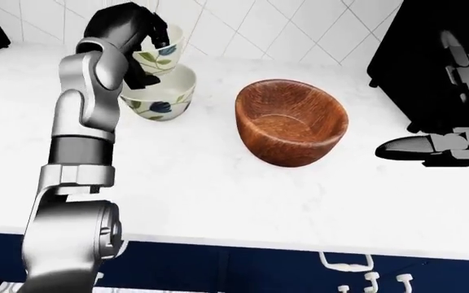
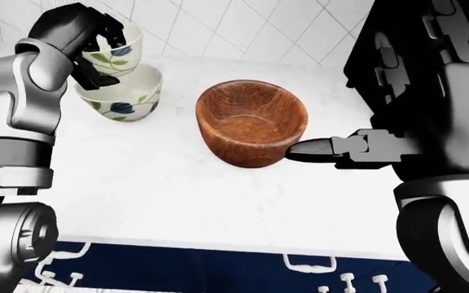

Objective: Stack the bowls from largest to smallest.

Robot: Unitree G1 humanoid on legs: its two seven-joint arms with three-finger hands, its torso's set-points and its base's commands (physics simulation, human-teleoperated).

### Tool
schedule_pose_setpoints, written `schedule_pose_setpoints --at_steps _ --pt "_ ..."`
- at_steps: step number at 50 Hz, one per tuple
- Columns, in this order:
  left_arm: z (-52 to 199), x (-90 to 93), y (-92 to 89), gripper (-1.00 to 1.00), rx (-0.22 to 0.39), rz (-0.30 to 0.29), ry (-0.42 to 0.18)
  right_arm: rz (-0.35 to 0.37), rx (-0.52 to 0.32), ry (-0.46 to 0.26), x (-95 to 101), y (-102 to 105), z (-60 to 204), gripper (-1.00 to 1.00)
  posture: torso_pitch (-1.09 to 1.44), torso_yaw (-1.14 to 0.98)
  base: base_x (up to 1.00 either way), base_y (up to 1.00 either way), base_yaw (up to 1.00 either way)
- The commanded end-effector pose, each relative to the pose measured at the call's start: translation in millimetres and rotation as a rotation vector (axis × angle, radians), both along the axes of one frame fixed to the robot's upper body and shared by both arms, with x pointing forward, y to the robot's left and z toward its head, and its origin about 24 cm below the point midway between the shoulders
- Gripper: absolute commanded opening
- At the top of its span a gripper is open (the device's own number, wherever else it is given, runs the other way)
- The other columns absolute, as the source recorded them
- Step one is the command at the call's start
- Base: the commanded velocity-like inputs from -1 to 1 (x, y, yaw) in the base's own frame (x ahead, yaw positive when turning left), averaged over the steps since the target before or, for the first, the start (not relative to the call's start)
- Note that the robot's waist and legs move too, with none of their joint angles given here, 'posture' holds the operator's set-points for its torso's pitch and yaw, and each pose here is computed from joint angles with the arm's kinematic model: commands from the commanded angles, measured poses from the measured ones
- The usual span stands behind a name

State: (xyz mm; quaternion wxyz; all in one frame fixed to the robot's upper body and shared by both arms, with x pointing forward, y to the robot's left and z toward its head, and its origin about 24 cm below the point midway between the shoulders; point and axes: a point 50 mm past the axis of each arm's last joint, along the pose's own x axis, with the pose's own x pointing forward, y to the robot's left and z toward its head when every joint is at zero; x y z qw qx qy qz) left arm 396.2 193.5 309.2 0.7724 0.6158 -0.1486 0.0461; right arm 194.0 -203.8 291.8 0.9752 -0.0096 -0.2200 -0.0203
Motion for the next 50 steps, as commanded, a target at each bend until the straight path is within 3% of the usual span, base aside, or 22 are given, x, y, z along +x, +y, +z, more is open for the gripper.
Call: schedule_pose_setpoints --at_steps 1,8,18,27,31,36,43,50 --pt "21.9 -4.7 -4.4 -1.0 0.007 -0.016 -0.11 -0.015 0.001 -0.059 -3.5 -1.4 8.8 1.0 0.0 0.0 0.0 0.0 0.0" --pt "14.7 1.5 -5.6 -0.95 0.009 -0.008 -0.094 -0.018 0.005 -0.059 -2.8 -3.0 6.8 1.0 0.0 0.0 0.0 0.0 0.0" --pt "12.1 4.5 -3.4 -0.47 0.02 0.007 -0.081 -0.021 0.011 -0.058 -2.8 -4.5 4.7 1.0 0.0 0.0 0.0 0.0 0.0" --pt "14.1 1.1 1.8 -0.29 0.049 0.013 -0.06 -0.023 0.016 -0.065 -6.2 -6.0 8.2 1.0 0.0 0.0 0.0 0.0 0.0" --pt "14.5 0.3 3.5 -0.07 0.06 0.014 -0.049 -0.023 0.016 -0.069 -8.0 -6.2 11.2 1.0 0.0 0.0 0.0 0.0 0.0" --pt "13.8 -1.8 5.7 -0.01 0.069 0.014 -0.04 -0.025 0.016 -0.07 -9.1 -6.4 12.9 1.0 0.0 0.0 0.0 0.0 0.0" --pt "6.0 -2.5 4.8 0.26 0.089 0.004 -0.019 -0.031 0.02 -0.071 -9.8 -9.0 12.4 1.0 0.0 0.0 0.0 0.0 0.0" --pt "-0.7 -1.1 4.6 0.31 0.097 0.002 -0.009 -0.032 0.019 -0.071 -9.8 -9.4 12.1 1.0 0.0 0.0 0.0 0.0 0.0"
